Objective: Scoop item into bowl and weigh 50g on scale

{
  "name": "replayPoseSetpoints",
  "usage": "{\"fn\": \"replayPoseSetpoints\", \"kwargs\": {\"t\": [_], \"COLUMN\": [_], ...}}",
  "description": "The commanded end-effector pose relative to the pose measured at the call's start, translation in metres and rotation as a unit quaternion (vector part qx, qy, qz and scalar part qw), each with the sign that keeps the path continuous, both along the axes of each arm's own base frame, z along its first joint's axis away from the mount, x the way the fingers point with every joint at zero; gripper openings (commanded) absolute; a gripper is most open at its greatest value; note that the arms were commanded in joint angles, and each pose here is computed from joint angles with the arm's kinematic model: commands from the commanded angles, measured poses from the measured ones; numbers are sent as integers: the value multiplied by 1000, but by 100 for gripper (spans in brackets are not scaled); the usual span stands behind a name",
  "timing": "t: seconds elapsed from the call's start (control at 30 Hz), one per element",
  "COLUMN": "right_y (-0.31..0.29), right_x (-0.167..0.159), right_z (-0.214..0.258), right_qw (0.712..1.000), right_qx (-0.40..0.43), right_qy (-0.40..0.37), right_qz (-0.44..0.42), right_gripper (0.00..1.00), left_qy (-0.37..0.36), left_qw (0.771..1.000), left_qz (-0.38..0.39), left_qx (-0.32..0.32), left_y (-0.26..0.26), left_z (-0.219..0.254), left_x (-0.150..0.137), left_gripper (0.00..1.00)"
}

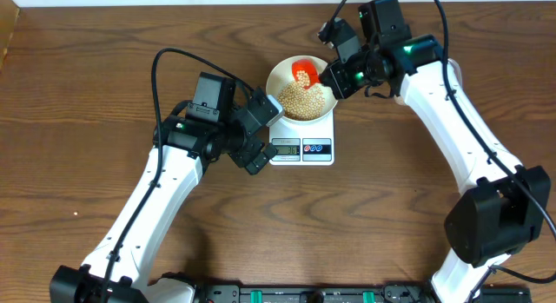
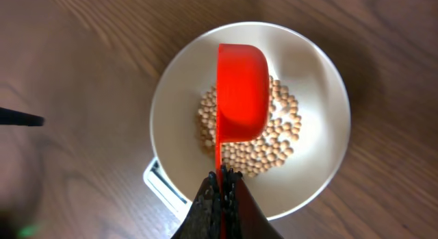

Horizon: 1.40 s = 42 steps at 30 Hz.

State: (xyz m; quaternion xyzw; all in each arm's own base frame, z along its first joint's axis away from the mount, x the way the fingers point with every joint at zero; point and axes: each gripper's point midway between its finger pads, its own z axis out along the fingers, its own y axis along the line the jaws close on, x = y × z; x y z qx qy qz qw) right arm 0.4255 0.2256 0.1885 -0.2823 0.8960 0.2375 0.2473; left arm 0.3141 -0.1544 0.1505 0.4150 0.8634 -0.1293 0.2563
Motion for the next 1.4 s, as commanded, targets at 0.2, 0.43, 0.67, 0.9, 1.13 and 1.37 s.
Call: {"fn": "replayPoseSetpoints", "kwargs": {"t": [0.2, 0.43, 0.67, 0.9, 1.13, 1.37], "right_y": [-9, -9, -9, -9, -8, -1], "right_x": [9, 9, 9, 9, 8, 5], "right_z": [13, 13, 13, 12, 12, 12], "right_qw": [998, 998, 998, 998, 999, 999], "right_qx": [47, 46, 47, 46, 40, 28], "right_qy": [18, 18, 18, 18, 7, -13], "right_qz": [-24, -24, -24, -24, -8, 22], "right_gripper": [1, 1, 1, 1, 1, 1], "left_qy": [-8, -8, -8, -8, -8, -8], "left_qw": [1000, 1000, 1000, 1000, 1000, 1000], "left_qz": [-2, -2, -2, -2, -2, -2], "left_qx": [2, 2, 2, 2, 2, 2], "left_y": [1, 1, 1, 1, 1, 1], "left_z": [4, 4, 4, 4, 4, 4], "left_x": [1, 1, 1, 1, 1, 1], "left_gripper": [98, 98, 98, 98, 98, 98]}}
